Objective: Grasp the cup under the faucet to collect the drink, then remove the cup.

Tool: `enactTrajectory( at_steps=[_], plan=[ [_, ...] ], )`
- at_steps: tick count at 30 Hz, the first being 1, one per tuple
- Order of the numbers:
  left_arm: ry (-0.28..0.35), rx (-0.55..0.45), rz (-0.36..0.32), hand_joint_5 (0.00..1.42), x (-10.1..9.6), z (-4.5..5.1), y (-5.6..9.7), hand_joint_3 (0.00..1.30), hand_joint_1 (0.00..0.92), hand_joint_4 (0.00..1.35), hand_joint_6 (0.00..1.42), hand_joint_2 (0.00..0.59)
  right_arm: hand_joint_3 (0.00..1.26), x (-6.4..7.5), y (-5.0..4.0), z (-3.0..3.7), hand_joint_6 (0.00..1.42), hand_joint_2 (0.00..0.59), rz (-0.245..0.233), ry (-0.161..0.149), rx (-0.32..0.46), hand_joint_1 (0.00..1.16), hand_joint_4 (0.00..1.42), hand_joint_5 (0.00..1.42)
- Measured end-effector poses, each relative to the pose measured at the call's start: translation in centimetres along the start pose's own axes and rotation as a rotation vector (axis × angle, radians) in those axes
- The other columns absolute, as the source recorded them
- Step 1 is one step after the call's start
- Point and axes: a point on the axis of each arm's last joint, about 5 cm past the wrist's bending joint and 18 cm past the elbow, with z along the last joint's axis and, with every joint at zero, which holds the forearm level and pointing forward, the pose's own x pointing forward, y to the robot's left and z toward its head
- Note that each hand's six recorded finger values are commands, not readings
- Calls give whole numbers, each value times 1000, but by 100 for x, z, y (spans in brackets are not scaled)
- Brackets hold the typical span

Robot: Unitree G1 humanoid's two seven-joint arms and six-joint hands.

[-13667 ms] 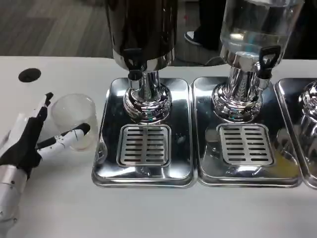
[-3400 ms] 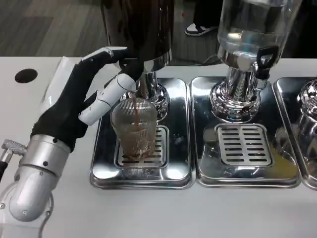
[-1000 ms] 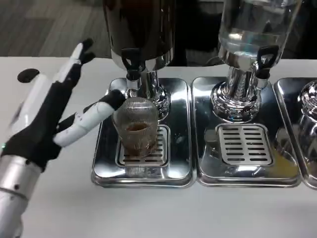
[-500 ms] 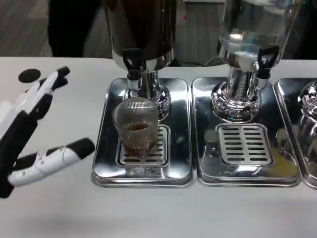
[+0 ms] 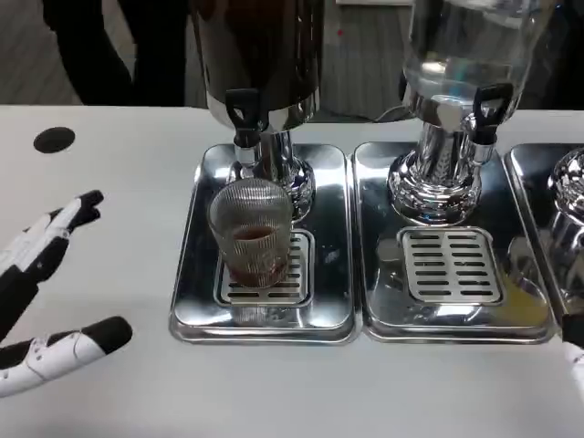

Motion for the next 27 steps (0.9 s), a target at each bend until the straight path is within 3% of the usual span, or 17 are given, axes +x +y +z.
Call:
enactTrajectory(
  at_steps=[2,5,7,12,18,27],
  plan=[
    [-1,-2,-12,0,-10,-20,13,0,0,0,0,0,220,28,39,-23,292,254,17,-1,12,832,270,288],
    [-10,-14,-39,0,-29,-53,34,0,0,0,0,0,179,118,198,-99,304,230,77,16,51,839,235,267],
    [-9,-28,-48,0,-48,-66,34,0,0,0,0,0,149,151,245,-121,309,213,95,16,64,845,209,248],
    [-2,-14,-72,0,-131,-85,67,0,0,0,0,0,130,259,394,-218,300,210,165,39,92,859,181,225],
    [8,51,-82,0,-258,-48,138,0,0,0,0,2,113,364,581,-261,302,203,232,43,132,869,162,212],
    [47,84,-78,0,-424,-62,196,0,0,0,0,0,83,450,762,-318,302,191,288,59,162,879,151,207]
  ],
)
